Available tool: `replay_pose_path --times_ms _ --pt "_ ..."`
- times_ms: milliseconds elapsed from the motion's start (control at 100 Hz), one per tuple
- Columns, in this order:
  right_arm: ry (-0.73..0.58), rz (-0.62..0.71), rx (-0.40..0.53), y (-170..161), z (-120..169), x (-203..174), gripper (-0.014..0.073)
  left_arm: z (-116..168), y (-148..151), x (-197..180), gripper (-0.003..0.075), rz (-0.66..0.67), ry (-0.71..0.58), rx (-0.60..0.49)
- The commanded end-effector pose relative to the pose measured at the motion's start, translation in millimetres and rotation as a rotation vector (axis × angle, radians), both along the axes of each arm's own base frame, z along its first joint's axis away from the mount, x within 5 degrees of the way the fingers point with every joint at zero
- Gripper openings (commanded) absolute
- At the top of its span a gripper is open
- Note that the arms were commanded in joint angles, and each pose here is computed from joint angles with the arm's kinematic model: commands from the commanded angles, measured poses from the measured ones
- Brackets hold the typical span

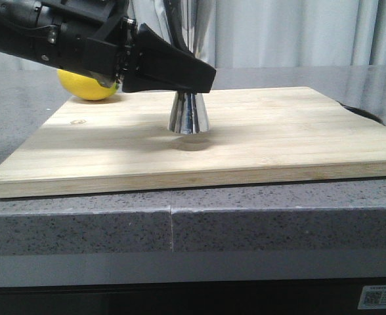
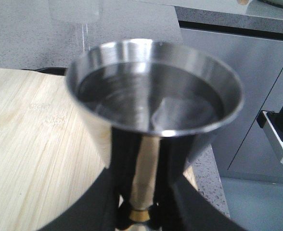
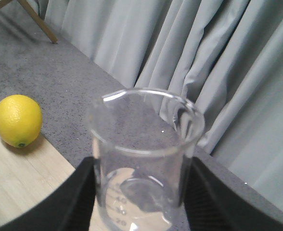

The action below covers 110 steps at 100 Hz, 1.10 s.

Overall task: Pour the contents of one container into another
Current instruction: 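Tilt the beaker upright and carry it away from the jigger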

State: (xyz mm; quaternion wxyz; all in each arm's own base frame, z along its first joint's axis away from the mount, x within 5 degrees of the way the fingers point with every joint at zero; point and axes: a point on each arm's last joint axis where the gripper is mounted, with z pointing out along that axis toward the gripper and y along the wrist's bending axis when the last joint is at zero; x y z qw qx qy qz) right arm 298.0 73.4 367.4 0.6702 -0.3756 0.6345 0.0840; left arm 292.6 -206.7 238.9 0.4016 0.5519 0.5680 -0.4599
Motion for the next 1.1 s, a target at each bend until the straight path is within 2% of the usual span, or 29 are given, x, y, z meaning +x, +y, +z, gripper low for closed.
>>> replay_pose_path --times_ms 0,420,600,1090 --pt "-0.030 0.020 0.097 -3.9 14.2 2.6 0.0132 36.7 -3.0 -9.4 -0.0012 -0.051 -0.026 -0.138" --pt "0.119 0.142 0.202 -22.8 -44.1 44.0 0.0132 36.7 -3.0 -9.4 -0.0012 -0.051 -0.026 -0.138" --pt "0.164 0.148 0.230 -33.9 -63.0 54.5 0.0132 36.7 -3.0 -9.4 -0.0012 -0.051 -0.026 -0.138" --pt "0.203 0.138 0.172 -38.5 -102.9 72.8 0.0132 35.5 -2.9 -9.2 -0.0012 -0.051 -0.031 -0.125"
